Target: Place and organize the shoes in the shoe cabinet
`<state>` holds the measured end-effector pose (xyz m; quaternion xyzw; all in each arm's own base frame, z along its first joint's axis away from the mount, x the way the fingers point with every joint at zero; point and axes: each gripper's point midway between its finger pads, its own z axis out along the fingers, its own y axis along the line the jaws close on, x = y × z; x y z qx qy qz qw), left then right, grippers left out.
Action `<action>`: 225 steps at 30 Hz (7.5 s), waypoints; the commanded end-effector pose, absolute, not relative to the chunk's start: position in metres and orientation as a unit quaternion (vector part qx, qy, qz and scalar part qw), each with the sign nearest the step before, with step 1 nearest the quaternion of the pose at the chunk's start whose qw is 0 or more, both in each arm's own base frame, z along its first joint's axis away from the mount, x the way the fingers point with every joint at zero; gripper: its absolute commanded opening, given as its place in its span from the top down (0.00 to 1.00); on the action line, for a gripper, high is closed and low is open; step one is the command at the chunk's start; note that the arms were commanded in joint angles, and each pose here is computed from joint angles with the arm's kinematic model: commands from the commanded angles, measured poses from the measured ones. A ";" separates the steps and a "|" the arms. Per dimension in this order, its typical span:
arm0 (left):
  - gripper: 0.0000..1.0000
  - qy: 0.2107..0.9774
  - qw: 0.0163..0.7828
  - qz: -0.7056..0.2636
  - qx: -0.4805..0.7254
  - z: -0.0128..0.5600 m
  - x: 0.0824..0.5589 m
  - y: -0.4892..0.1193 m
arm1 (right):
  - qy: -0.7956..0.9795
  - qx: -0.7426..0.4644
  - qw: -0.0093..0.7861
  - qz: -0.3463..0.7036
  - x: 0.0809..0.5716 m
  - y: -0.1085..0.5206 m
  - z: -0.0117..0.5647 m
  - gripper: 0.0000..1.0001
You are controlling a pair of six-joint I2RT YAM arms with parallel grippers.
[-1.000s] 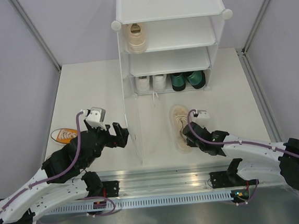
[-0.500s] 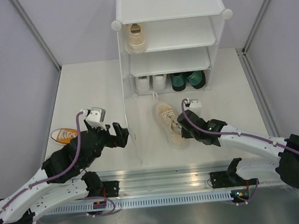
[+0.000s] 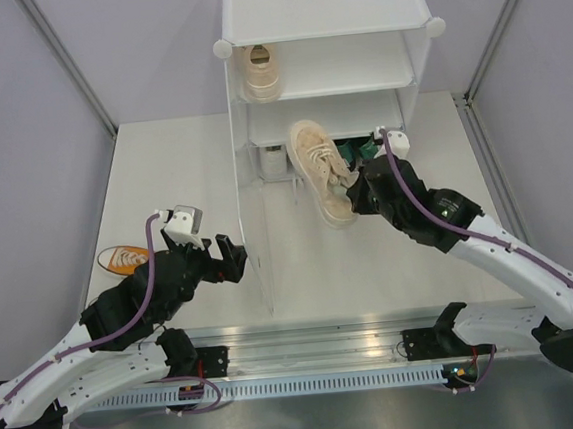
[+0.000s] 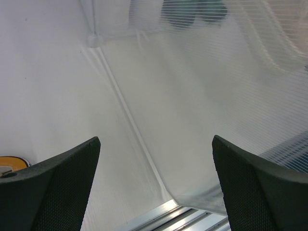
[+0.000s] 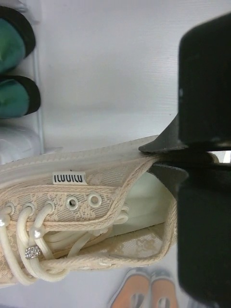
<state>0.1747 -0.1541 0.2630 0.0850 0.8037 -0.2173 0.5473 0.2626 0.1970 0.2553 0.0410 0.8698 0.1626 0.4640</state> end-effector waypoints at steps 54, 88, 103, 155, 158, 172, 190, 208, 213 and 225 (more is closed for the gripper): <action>0.00 0.789 0.559 -0.238 0.089 0.274 0.173 -0.157 | 0.750 0.148 0.589 0.263 0.500 0.212 0.441 0.55; 0.00 0.791 0.555 -0.239 0.089 0.271 0.173 -0.159 | 0.735 0.057 0.579 0.349 0.477 0.244 0.457 0.50; 0.00 0.790 0.556 -0.241 0.088 0.273 0.173 -0.158 | 0.725 0.036 0.598 0.340 0.463 0.237 0.474 0.46; 0.00 0.795 0.567 -0.203 0.071 0.268 0.182 -0.147 | 0.774 -0.048 0.517 0.363 0.471 0.262 0.360 0.55; 0.00 0.796 0.570 -0.195 0.065 0.267 0.184 -0.145 | 0.769 -0.067 0.521 0.364 0.451 0.258 0.366 0.48; 0.00 0.843 0.527 -0.048 -0.099 0.232 0.212 -0.107 | 0.787 -0.087 0.521 0.320 0.364 0.214 0.322 0.39; 0.00 0.776 0.381 0.024 -0.502 0.138 0.203 -0.011 | 0.804 -0.076 0.470 0.357 0.342 0.222 0.277 0.39; 0.09 0.729 0.316 0.069 -0.603 0.104 0.195 0.026 | 0.820 -0.054 0.447 0.353 0.338 0.218 0.236 0.41; 0.10 0.724 0.312 0.075 -0.611 0.097 0.194 0.031 | 0.823 -0.050 0.440 0.354 0.337 0.218 0.228 0.41; 0.14 0.717 0.289 0.080 -0.629 0.073 0.200 0.032 | 0.827 -0.036 0.441 0.347 0.337 0.214 0.224 0.43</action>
